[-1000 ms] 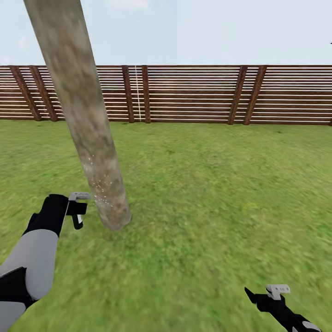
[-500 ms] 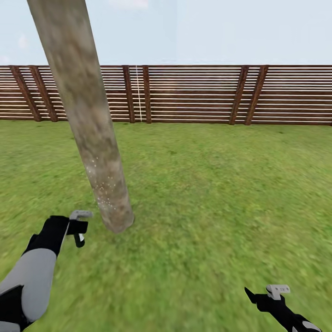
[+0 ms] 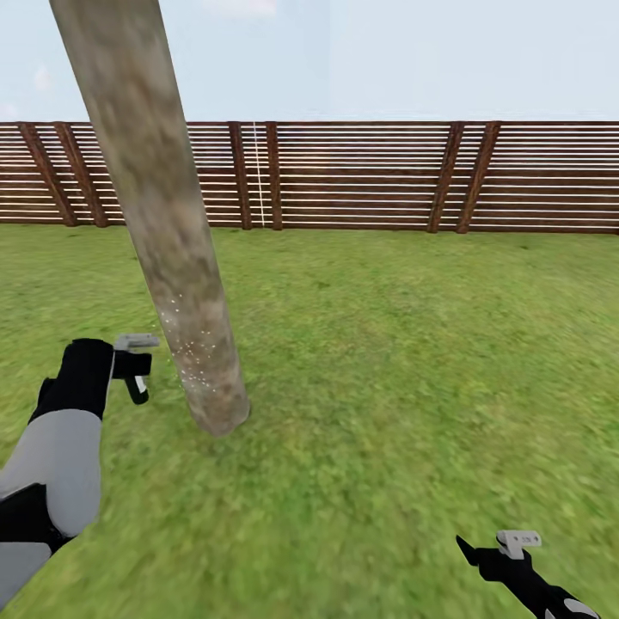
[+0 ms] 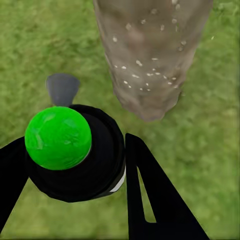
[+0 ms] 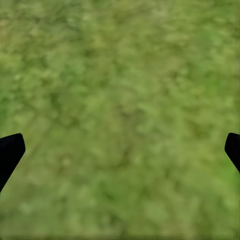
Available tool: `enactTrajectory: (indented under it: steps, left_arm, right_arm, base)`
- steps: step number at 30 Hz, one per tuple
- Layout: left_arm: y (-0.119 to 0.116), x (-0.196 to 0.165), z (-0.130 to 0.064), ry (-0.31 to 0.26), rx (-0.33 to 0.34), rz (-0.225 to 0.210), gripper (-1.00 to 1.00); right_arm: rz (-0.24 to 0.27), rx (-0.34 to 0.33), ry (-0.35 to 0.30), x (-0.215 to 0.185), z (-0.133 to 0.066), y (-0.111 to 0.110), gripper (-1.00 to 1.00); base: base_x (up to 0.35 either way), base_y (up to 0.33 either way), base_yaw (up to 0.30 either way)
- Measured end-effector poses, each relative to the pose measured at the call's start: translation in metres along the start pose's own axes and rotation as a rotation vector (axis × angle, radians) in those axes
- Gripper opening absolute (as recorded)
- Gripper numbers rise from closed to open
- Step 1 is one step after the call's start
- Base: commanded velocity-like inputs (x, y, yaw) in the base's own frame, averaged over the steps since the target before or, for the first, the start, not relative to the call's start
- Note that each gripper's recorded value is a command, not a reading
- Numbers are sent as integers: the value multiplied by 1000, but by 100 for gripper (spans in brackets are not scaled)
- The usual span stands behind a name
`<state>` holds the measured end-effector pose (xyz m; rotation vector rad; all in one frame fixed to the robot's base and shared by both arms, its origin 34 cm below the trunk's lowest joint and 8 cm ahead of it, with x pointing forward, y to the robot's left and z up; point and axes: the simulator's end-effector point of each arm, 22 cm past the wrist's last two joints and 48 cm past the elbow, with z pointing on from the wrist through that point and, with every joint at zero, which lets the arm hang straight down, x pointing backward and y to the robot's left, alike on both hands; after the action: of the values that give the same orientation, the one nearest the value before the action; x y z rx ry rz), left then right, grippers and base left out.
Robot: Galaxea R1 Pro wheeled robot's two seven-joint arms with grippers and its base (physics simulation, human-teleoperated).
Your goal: In the garden, pick up the pesticide atomizer on the floor and spray pesticide onto both trees until each tree trunk is fully covered.
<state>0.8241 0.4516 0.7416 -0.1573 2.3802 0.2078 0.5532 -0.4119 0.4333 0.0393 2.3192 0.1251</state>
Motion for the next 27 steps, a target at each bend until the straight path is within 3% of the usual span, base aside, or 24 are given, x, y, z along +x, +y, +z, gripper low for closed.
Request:
enactTrajectory:
  steps: [4, 5, 6, 10, 12, 15, 16, 17, 18, 19, 22, 25, 27]
  left_arm:
    - [-11, 66, 25, 82, 23, 31, -100]
    - [-22, 96, 40, 96, 53, 62, -100]
    - [-35, 134, 52, 169, 84, 69, -100]
    - [-1, 107, 45, 123, -8, 66, -100]
    - [17, 74, 31, 117, -48, 31, -100]
    - [27, 9, 6, 62, -70, -15, -100]
    - [29, -8, -4, 67, -72, -39, -100]
    - [26, -12, -7, 72, -68, -39, -100]
    - [14, -14, -6, 75, -68, 27, -100]
    - [11, -13, -5, 79, -72, 51, -100]
    - [4, 47, 14, 155, -63, 95, -100]
    - [-9, 94, 31, 167, -25, 117, -100]
    - [-15, 118, 39, 145, -1, 113, -100]
  right_arm:
    - [0, 0, 1, 0, 0, 0, 100]
    - [-1, -1, 0, 0, 0, 0, 100]
    - [-1, -1, 1, 0, 0, 0, 100]
    - [-1, 0, 0, 0, 0, 0, 100]
    - [0, 0, 0, 0, 0, 0, 100]
    - [0, 0, 0, 0, 0, 0, 100]
    - [0, 0, -1, 0, 0, 0, 100]
    - [0, 0, 0, 0, 0, 0, 100]
    - [0, 0, 0, 0, 0, 0, 100]
    - [0, 0, 0, 0, 0, 0, 100]
    - [0, 0, 0, 0, 0, 0, 100]
    - [-1, 0, 1, 0, 0, 0, 100]
    - [-1, 0, 1, 0, 0, 0, 100]
  base:
    - [0, 0, 0]
    - [0, 0, 0]
    - [0, 0, 0]
    - [0, 0, 0]
    - [0, 0, 0]
    - [0, 0, 0]
    - [0, 0, 0]
    - [0, 0, 0]
    - [0, 0, 0]
    - [0, 0, 0]
    - [0, 0, 0]
    - [0, 0, 0]
    - [0, 0, 0]
